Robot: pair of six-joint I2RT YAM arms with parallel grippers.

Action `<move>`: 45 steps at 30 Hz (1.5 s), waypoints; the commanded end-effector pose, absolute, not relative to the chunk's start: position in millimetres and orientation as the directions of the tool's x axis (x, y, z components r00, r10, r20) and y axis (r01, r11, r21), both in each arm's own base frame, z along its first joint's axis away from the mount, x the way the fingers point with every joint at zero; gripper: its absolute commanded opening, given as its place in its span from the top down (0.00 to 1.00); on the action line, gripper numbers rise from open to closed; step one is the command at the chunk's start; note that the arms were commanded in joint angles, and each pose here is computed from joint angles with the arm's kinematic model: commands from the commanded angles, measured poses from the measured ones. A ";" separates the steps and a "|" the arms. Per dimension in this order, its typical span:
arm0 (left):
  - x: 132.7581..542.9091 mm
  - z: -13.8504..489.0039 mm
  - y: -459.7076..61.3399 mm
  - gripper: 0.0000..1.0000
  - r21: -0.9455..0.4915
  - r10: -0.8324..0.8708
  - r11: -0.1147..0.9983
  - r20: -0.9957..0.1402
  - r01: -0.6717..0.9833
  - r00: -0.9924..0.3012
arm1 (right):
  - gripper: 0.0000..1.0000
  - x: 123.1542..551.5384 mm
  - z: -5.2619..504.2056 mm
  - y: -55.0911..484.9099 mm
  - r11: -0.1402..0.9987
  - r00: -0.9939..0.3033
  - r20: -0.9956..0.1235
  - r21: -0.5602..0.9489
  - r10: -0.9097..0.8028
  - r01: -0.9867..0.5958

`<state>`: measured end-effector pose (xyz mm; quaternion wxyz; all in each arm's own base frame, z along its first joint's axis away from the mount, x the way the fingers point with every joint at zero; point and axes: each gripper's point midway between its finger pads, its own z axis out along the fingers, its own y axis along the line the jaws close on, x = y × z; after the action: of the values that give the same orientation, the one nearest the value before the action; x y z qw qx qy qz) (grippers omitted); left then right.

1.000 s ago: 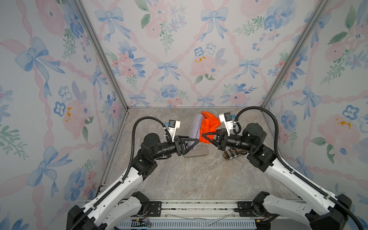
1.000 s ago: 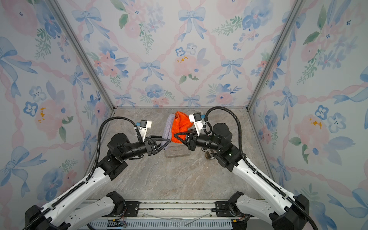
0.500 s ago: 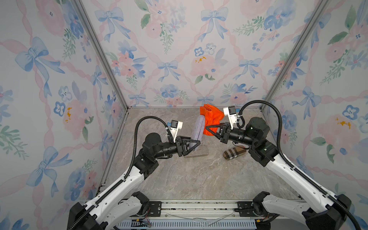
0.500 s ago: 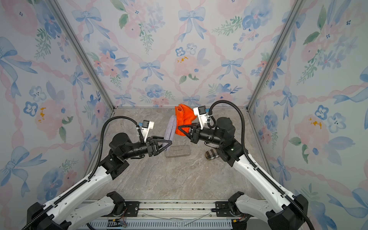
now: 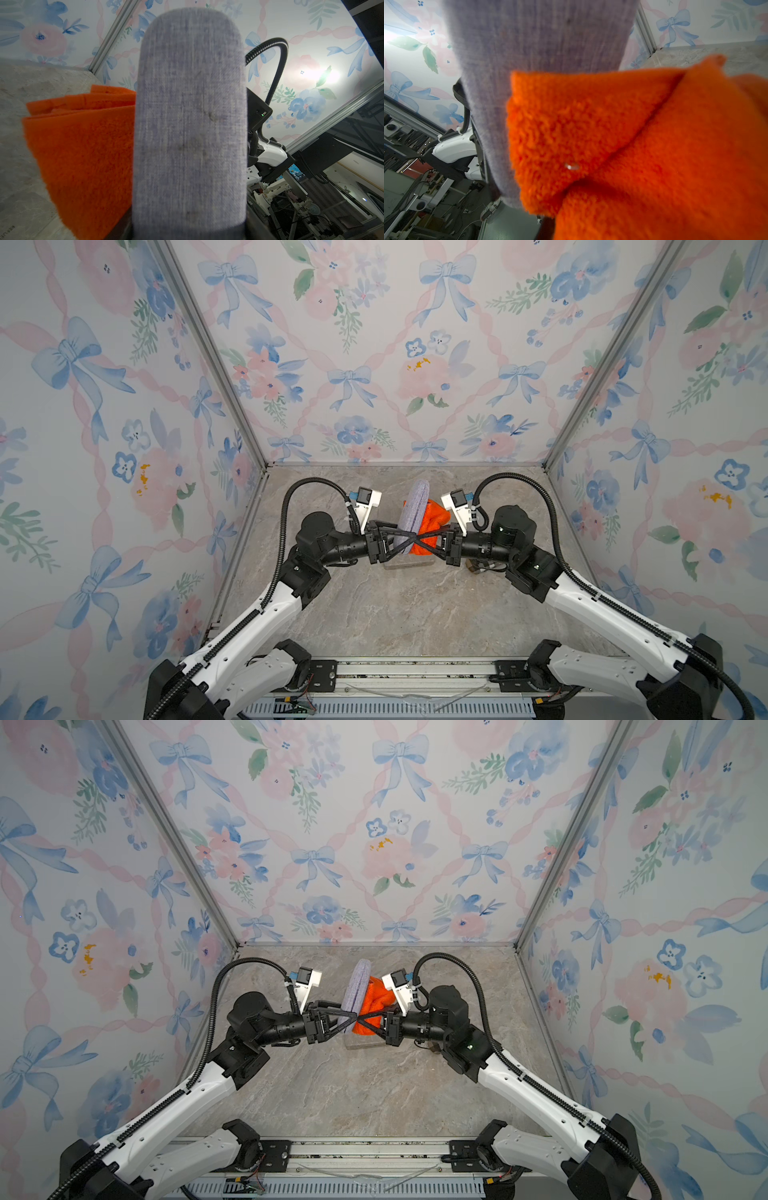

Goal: Wipe the eyeglass case
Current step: Wipe the dirt from the eyeglass case.

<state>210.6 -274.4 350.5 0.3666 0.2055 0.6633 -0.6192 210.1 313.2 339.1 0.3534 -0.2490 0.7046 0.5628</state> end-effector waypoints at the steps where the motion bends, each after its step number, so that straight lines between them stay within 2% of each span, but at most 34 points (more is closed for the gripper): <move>1: 197.4 342.5 -278.8 0.65 -0.670 -0.120 0.106 -0.742 0.735 -0.660 | 1.00 216.2 414.2 301.6 0.180 -0.456 -0.882 0.470 0.119 -0.864; 5: 195.5 332.2 -275.2 0.65 -0.683 -0.124 0.126 -0.730 0.719 -0.672 | 1.00 234.8 437.6 283.8 0.210 -0.423 -0.891 0.451 0.166 -0.867; 8: 194.8 323.8 -275.3 0.65 -0.695 -0.115 0.131 -0.719 0.707 -0.686 | 1.00 234.1 428.3 287.1 0.200 -0.444 -0.882 0.469 0.157 -0.860; 14: 198.4 331.4 -276.3 0.65 -0.679 -0.124 0.124 -0.734 0.723 -0.668 | 1.00 203.9 371.6 308.7 0.147 -0.543 -0.834 0.551 0.096 -0.821; 17: 201.5 350.3 -277.0 0.65 -0.654 -0.143 0.104 -0.756 0.750 -0.639 | 1.00 185.7 349.5 322.2 0.076 -0.609 -0.789 0.614 0.081 -0.785; 22: 206.6 352.9 -280.4 0.65 -0.663 -0.146 0.096 -0.747 0.742 -0.648 | 1.00 166.7 351.0 336.8 0.002 -0.593 -0.803 0.594 0.064 -0.804; 29: 202.3 345.2 -279.0 0.65 -0.678 -0.135 0.094 -0.734 0.729 -0.666 | 1.00 202.6 407.7 303.9 0.073 -0.462 -0.874 0.476 0.150 -0.876; 33: 202.0 341.6 -277.4 0.64 -0.684 -0.139 0.103 -0.729 0.722 -0.670 | 1.00 215.5 410.9 291.9 0.153 -0.435 -0.888 0.455 0.146 -0.877; 39: 210.1 351.1 -280.5 0.65 -0.672 -0.156 0.099 -0.739 0.734 -0.655 | 1.00 183.0 377.5 317.7 0.089 -0.495 -0.865 0.501 0.081 -0.861; 45: 220.6 363.8 -282.0 0.65 -0.672 -0.194 0.083 -0.735 0.736 -0.650 | 1.00 151.2 359.0 340.9 -0.027 -0.558 -0.826 0.557 0.085 -0.830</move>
<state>224.6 -271.7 349.8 0.3695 0.1946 0.6581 -0.6265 194.4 318.1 353.6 0.3988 -0.2605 0.6487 0.5935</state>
